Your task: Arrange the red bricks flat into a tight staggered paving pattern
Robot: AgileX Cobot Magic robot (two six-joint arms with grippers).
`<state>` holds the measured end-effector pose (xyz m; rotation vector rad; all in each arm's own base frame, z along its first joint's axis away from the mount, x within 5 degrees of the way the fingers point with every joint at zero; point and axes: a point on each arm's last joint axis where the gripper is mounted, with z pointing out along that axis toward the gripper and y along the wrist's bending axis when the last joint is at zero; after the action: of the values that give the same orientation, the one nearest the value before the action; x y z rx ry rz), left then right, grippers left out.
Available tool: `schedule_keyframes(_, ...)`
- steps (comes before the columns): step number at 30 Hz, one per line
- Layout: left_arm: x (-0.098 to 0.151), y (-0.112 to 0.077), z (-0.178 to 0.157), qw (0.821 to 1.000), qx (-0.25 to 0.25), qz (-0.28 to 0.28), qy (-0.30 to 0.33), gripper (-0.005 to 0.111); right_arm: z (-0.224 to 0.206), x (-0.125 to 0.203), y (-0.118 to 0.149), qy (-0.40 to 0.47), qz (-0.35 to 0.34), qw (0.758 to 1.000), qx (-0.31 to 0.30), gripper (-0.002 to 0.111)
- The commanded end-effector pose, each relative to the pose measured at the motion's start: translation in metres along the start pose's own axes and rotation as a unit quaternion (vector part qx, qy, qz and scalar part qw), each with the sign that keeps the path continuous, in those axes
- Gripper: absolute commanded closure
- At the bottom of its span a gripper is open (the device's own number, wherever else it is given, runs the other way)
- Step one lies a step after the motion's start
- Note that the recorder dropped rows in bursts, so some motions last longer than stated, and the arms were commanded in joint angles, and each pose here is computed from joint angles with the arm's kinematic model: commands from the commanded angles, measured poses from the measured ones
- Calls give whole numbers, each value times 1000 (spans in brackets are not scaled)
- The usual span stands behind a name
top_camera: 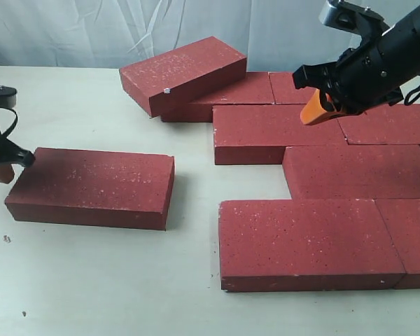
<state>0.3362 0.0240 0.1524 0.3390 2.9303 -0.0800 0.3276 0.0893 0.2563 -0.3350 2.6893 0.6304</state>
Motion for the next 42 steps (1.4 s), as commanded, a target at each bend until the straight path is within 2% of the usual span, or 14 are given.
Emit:
schedule_keyframes(1, 3, 0, 26, 999, 24, -11, 23, 107, -3, -1, 0, -8, -6, 1000, 4, 109)
schedule_keyframes(4, 0, -8, 34, 997, 70, -11, 13, 107, -3, -2, 0, -10, -6, 1000, 5, 109)
schedule_keyframes(8, -3, -13, 34, 995, 97, 3, -5, 107, -3, -2, 0, -11, -5, 1000, 5, 109)
schedule_keyframes(17, -5, -19, 34, 993, 117, -9, -6, 107, -3, -6, 0, -32, 2, 999, 4, 109)
schedule_keyframes(32, -7, -57, 61, 989, 138, 31, 31, 107, -4, -7, 1, -42, 10, 999, -3, 109)
schedule_keyframes(38, -11, -65, 60, 986, 163, -14, 16, 107, -3, -8, 3, -43, 9, 999, -5, 109)
schedule_keyframes(41, -11, -62, 57, 987, 160, -28, 15, 107, 3, -4, 19, -27, -29, 999, -18, 109)
schedule_keyframes(42, -12, -61, 53, 987, 159, -30, 9, 107, 9, -1, 34, -17, -71, 997, -28, 109)
